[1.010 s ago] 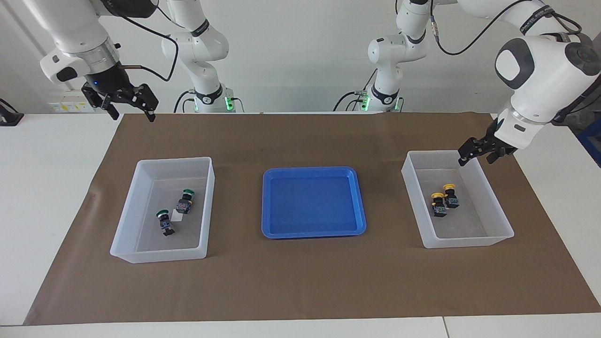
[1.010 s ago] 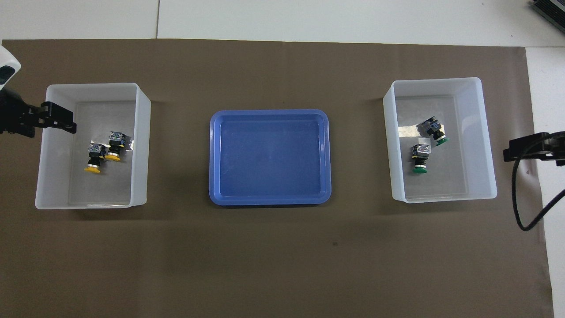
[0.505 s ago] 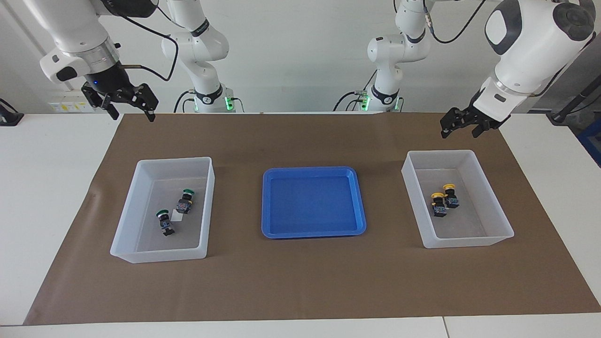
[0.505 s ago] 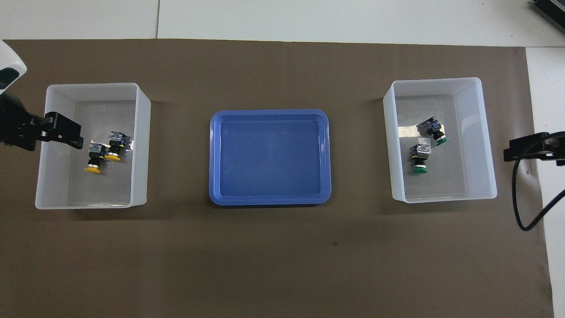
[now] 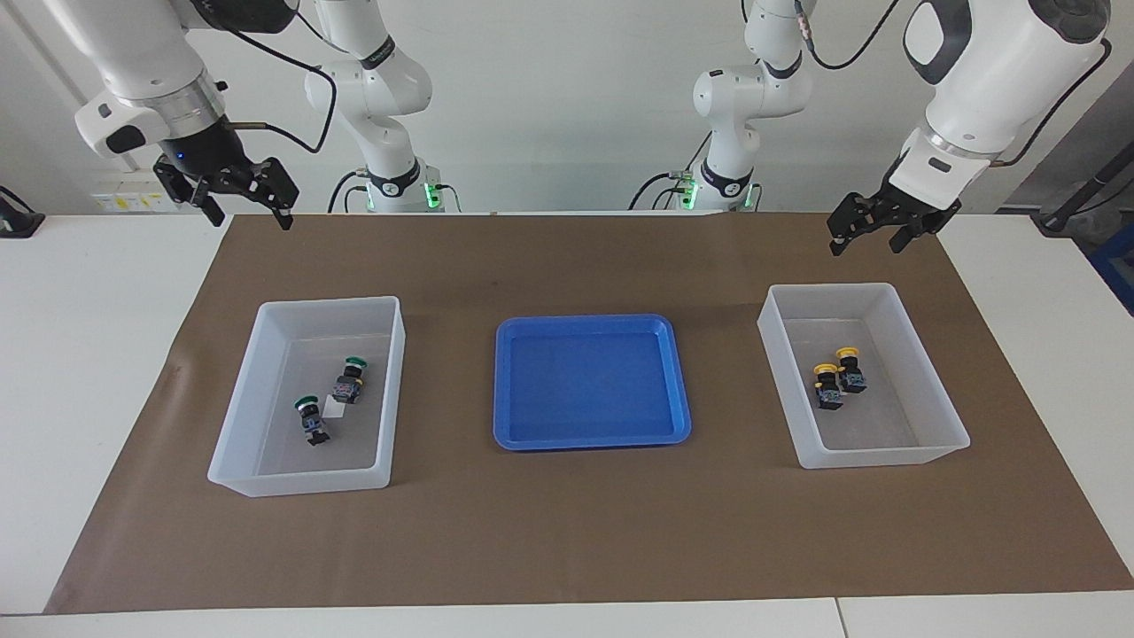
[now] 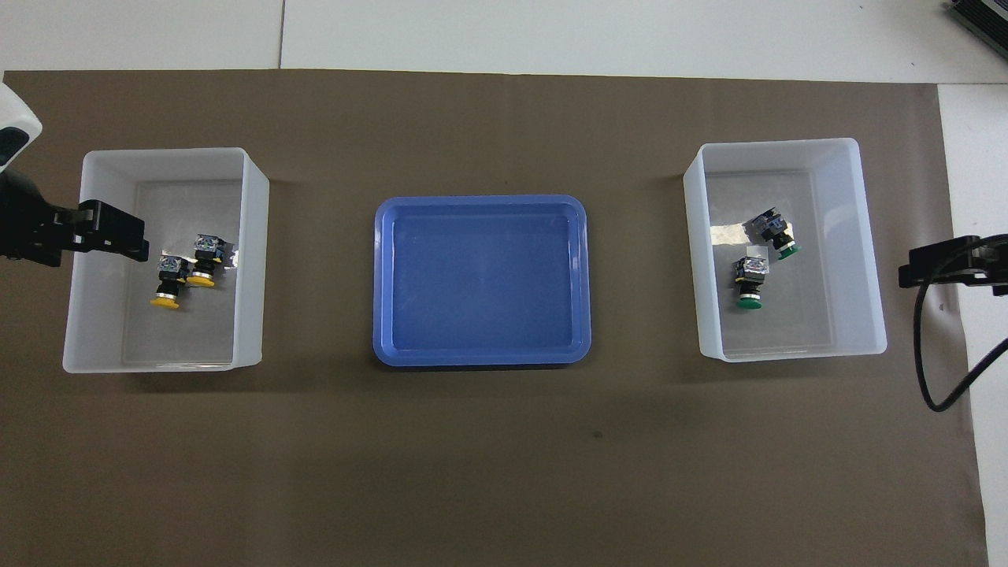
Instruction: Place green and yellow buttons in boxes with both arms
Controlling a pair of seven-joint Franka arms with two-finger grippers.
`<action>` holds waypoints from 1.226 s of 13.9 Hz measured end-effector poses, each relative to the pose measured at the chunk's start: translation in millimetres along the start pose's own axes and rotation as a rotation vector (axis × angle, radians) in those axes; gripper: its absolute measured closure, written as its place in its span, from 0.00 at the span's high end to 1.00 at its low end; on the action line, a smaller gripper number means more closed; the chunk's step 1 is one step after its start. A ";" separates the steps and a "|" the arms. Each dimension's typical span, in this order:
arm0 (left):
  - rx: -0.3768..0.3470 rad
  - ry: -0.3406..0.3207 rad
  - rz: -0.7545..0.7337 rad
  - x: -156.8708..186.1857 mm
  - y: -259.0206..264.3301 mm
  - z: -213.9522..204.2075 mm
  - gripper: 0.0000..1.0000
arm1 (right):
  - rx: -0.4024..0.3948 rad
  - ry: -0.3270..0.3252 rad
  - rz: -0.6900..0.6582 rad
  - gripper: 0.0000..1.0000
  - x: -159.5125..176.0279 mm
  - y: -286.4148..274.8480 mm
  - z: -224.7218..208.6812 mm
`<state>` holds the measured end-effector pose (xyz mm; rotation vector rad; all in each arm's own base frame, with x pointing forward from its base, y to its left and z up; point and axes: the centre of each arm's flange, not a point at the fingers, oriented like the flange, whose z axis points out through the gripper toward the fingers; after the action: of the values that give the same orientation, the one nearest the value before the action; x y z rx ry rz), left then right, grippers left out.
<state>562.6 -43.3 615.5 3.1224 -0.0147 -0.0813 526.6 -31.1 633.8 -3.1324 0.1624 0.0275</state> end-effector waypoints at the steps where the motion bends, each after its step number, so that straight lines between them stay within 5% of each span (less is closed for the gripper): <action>1: -0.001 0.014 0.000 1.4 0.1 -1.2 0.96 | 0.000 0.000 0.000 1.00 0.0 0.0 0.0; 17: -0.003 0.119 -0.012 10.8 -6.4 -13.1 1.00 | 0.001 -0.007 0.010 1.00 -1.1 5.4 0.0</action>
<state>574.1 -36.8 628.0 3.1188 0.0054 0.1045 525.0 -36.4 633.8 -3.1307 0.1776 0.0380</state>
